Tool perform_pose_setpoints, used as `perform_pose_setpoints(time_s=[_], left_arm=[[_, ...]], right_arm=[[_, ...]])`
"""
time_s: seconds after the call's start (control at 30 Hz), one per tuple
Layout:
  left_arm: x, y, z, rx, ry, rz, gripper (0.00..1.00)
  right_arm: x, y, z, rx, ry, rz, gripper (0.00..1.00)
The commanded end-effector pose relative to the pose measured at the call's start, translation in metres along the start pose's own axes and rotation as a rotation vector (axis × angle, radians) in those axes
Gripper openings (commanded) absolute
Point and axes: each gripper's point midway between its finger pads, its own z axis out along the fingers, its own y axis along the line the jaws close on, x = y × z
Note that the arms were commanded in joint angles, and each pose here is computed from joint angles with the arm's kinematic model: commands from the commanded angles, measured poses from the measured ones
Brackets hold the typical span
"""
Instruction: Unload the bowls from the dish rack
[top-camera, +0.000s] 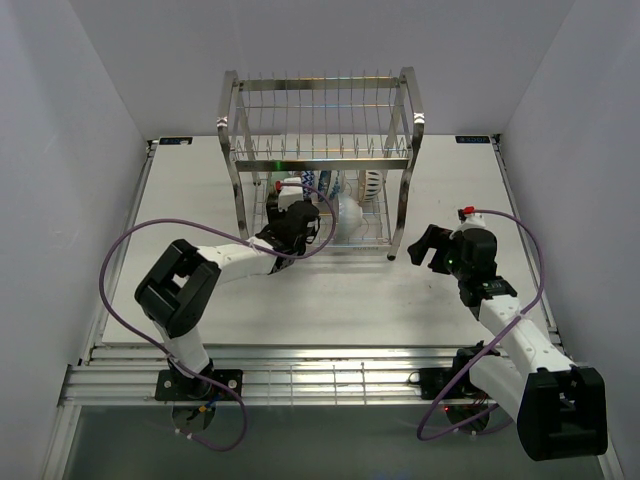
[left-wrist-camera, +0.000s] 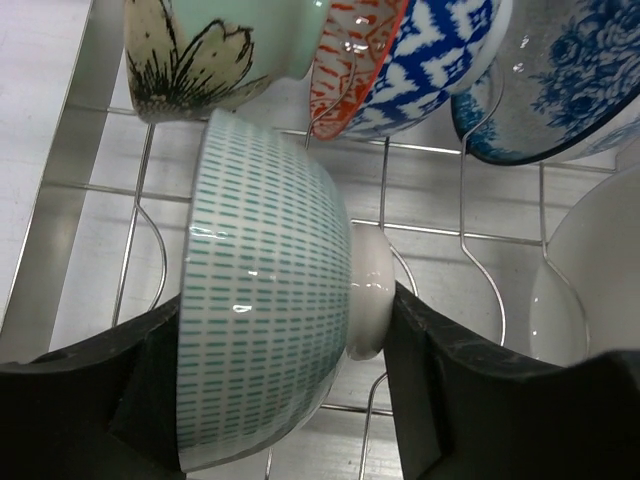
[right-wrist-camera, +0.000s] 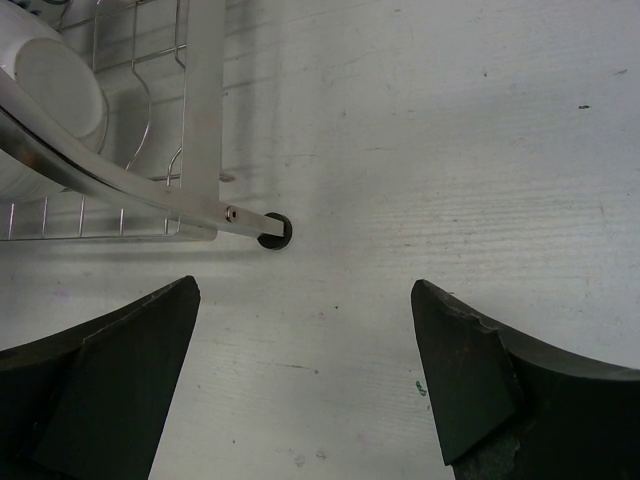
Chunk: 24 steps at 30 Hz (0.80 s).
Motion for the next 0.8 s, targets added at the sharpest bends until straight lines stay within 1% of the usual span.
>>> perform_pose_setpoints(time_s=[0.0,0.03,0.13,0.17,0.27,0.37,0.47,0.7,0.77], left_arm=[[-0.017,0.009,-0.001,-0.058,-0.043,0.007,0.69],[-0.019,0.010,-0.002,-0.061,-0.045,0.005,0.65],[-0.021,0.010,-0.006,-0.045,-0.046,-0.002,0.57],[-0.022,0.010,-0.009,-0.037,-0.046,-0.009,0.52],[-0.019,0.006,-0.012,-0.004,-0.027,-0.025,0.47],[-0.017,0.000,-0.018,0.050,-0.020,-0.066,0.46],[-0.016,-0.006,-0.026,0.118,-0.017,-0.105,0.48],[-0.015,-0.016,-0.038,0.225,-0.024,-0.152,0.50],[-0.018,-0.018,-0.040,0.250,-0.042,-0.161,0.50]], right_arm=[[-0.007,0.006,0.002,-0.032,-0.031,-0.018,0.93],[-0.008,0.007,0.002,-0.034,-0.032,-0.018,0.93],[-0.008,0.007,0.003,-0.034,-0.032,-0.018,0.93],[-0.008,0.007,0.003,-0.034,-0.031,-0.018,0.93],[-0.007,0.007,0.003,-0.034,-0.028,-0.018,0.93],[-0.008,0.007,0.002,-0.035,-0.030,-0.019,0.94],[-0.007,0.007,0.002,-0.035,-0.030,-0.021,0.94],[-0.011,0.005,0.001,-0.024,-0.041,-0.027,0.94],[-0.010,0.004,0.002,-0.020,-0.038,-0.028,0.94]])
